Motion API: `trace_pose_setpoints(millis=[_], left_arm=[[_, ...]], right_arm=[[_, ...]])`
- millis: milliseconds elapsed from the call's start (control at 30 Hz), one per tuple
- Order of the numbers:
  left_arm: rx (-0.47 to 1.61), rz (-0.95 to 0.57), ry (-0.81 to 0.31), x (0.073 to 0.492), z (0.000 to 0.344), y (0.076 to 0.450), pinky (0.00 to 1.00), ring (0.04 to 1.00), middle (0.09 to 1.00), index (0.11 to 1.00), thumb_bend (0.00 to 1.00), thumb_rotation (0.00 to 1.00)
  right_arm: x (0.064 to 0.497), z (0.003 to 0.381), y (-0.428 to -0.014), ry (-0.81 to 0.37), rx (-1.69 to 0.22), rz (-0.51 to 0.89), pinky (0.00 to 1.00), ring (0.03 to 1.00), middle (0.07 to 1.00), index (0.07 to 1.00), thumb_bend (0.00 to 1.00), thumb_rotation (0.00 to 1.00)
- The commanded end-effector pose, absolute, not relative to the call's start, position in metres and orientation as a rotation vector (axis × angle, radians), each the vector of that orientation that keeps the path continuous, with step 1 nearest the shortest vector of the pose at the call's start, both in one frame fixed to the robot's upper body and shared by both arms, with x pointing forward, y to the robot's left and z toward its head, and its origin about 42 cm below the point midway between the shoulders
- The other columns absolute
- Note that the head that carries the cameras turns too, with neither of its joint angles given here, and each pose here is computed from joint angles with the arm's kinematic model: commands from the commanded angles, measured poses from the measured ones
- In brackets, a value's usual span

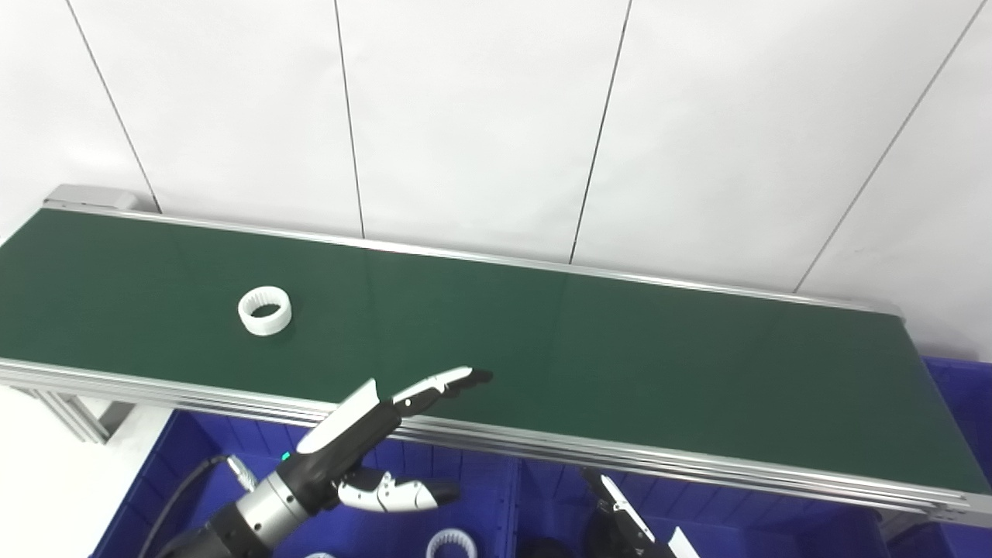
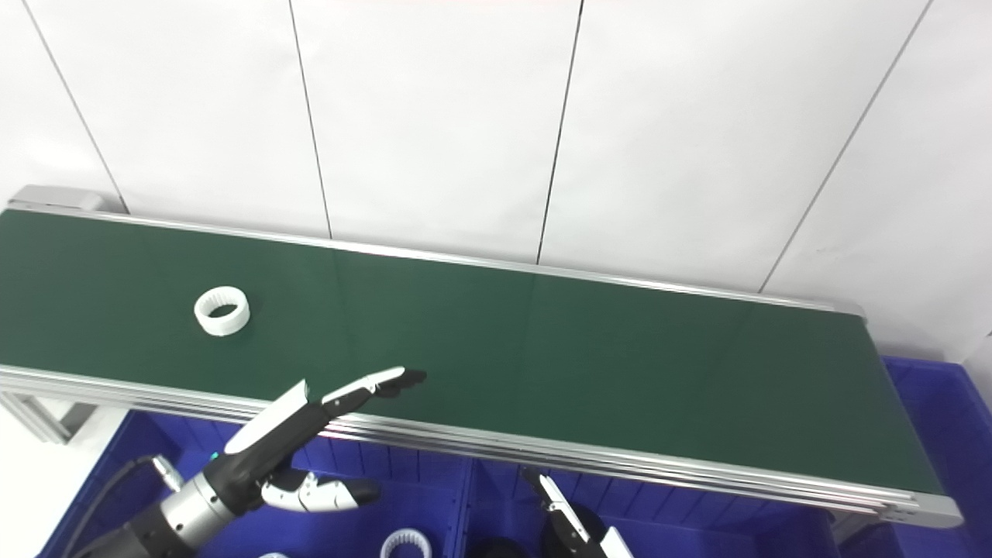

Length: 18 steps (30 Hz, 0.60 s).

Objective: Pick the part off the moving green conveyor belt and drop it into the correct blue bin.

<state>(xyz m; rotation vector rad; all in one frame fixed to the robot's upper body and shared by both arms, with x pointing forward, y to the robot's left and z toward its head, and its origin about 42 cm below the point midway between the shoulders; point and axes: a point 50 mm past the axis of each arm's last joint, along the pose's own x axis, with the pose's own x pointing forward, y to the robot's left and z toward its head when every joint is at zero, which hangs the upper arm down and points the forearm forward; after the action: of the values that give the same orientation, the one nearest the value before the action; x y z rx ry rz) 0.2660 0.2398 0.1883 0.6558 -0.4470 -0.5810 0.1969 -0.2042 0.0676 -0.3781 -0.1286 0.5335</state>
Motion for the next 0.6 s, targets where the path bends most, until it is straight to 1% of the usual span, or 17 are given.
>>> trace_pose_setpoints(millis=[0,67,133,200,300,333,433,567], left_arm=[[0.775,-0.521,-0.556,0.283,0.231,0.248,0.90,0.928,0.938,0.914,0.39,0.57],[0.871,-0.482,-0.596,0.294,0.246,0.256,0.87,0.911,0.927,0.909,0.39,0.56],[0.942,-0.447,-0.632,0.304,0.257,0.264,0.86,0.899,0.918,0.906,0.42,0.57],[0.996,-0.407,-0.657,0.312,0.265,0.269,0.84,0.884,0.905,0.899,0.50,0.37],[1.056,-0.345,-0.686,0.323,0.275,0.277,0.78,0.872,0.896,0.893,0.62,0.18],[1.064,-0.335,-0.693,0.325,0.276,0.279,0.76,0.866,0.892,0.889,0.65,0.14],[1.142,-0.283,-0.719,0.336,0.280,0.286,0.74,0.854,0.884,0.884,0.70,0.09],[1.206,-0.228,-0.720,0.353,0.280,0.296,0.76,0.841,0.864,0.858,0.77,0.04]], right_arm=[[0.203,0.080,-0.203,-0.224,-0.363,0.552,0.95,0.985,1.000,0.984,0.52,1.00],[0.205,0.079,-0.202,-0.227,-0.360,0.555,0.95,0.987,1.000,0.985,0.51,1.00],[0.206,0.078,-0.202,-0.229,-0.361,0.557,0.95,0.986,1.000,0.984,0.51,1.00],[0.207,0.078,-0.202,-0.229,-0.362,0.557,0.95,0.986,1.000,0.983,0.52,1.00],[0.209,0.077,-0.201,-0.235,-0.360,0.557,0.95,0.986,1.000,0.983,0.52,1.00],[0.209,0.077,-0.201,-0.236,-0.359,0.557,0.95,0.986,1.000,0.983,0.52,1.00],[0.209,0.077,-0.201,-0.239,-0.360,0.552,0.95,0.986,1.000,0.983,0.53,1.00],[0.209,0.078,-0.203,-0.237,-0.366,0.549,0.95,0.986,1.000,0.984,0.53,1.00]])
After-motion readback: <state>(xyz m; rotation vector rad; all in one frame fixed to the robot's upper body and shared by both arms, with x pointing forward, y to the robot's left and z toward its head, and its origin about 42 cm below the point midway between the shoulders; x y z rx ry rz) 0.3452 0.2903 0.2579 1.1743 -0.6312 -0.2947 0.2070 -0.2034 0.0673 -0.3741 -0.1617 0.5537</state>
